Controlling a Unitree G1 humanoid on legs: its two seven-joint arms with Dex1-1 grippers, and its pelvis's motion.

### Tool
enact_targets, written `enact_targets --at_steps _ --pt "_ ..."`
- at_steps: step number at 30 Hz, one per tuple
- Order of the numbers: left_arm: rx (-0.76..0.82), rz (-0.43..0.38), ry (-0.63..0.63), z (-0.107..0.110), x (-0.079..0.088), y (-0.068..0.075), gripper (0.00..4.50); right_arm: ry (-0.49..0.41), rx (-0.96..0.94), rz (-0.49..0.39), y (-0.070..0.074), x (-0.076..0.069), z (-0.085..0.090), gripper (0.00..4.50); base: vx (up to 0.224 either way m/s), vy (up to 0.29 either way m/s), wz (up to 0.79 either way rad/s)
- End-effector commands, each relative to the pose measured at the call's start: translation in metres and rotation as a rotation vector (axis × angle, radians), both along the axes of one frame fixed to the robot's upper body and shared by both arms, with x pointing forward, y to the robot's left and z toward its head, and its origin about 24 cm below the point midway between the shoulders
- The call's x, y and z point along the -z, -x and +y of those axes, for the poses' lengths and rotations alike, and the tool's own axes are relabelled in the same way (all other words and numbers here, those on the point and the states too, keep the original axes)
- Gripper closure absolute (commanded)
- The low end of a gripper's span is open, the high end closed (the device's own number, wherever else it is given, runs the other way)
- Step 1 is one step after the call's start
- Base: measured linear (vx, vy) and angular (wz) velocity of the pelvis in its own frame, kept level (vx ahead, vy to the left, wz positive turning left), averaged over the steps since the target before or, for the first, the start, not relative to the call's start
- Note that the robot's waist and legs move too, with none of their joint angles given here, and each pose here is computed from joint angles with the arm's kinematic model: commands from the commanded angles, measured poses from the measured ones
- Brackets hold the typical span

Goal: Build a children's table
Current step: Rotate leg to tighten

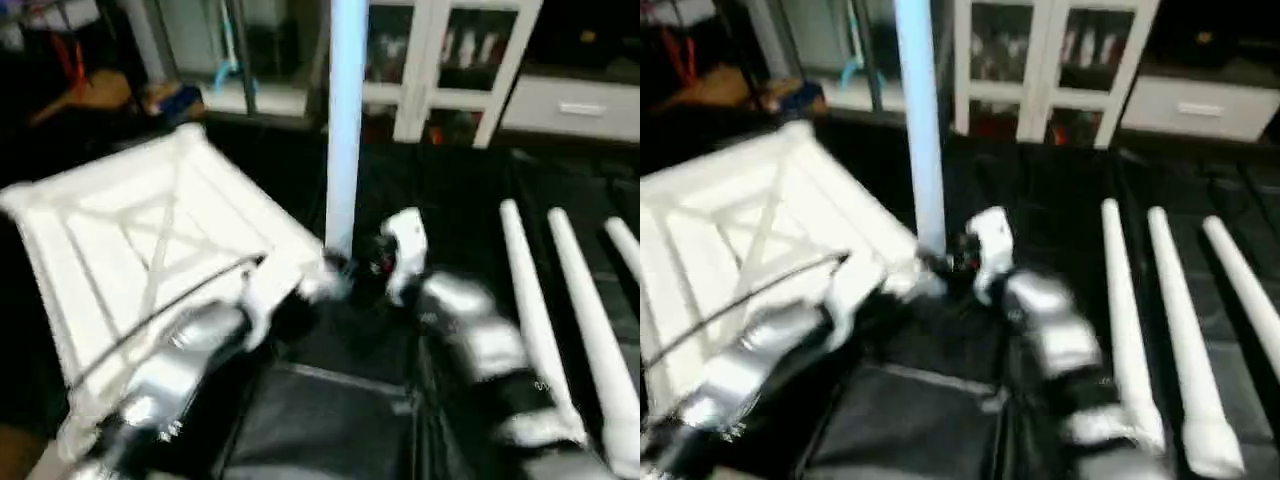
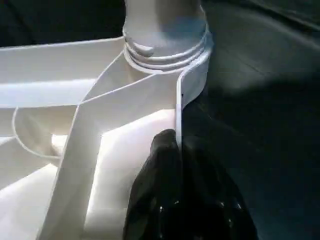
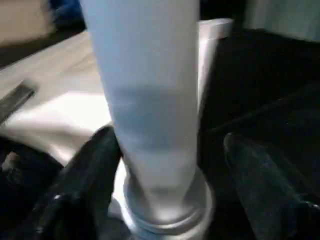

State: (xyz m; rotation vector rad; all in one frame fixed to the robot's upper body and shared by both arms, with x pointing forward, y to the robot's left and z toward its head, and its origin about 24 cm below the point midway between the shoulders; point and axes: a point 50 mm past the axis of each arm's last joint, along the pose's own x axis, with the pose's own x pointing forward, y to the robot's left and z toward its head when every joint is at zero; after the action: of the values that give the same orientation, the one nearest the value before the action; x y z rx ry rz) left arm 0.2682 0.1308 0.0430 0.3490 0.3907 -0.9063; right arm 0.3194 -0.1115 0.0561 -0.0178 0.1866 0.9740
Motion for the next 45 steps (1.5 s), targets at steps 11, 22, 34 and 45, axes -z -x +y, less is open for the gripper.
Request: enact_targets --at_steps 11,22,34,45 --pt "0.163 0.025 0.065 -0.003 -0.007 0.020 4.50 0.084 -0.267 0.076 0.023 0.007 -0.008 0.54 0.000 0.000 0.00" --pt "0.189 0.046 0.060 -0.006 -0.006 0.024 4.50 0.080 -0.190 0.085 0.018 0.014 -0.002 1.16 0.000 0.000 0.00" --pt "0.198 0.072 0.046 -0.004 -0.003 0.028 4.50 0.034 -0.182 0.099 0.020 0.014 -0.004 1.87 0.000 0.000 0.00" --pt "0.095 0.049 0.024 -0.005 -0.001 0.016 4.50 0.041 0.020 0.111 0.014 0.027 0.001 1.88 0.000 0.000 0.00"
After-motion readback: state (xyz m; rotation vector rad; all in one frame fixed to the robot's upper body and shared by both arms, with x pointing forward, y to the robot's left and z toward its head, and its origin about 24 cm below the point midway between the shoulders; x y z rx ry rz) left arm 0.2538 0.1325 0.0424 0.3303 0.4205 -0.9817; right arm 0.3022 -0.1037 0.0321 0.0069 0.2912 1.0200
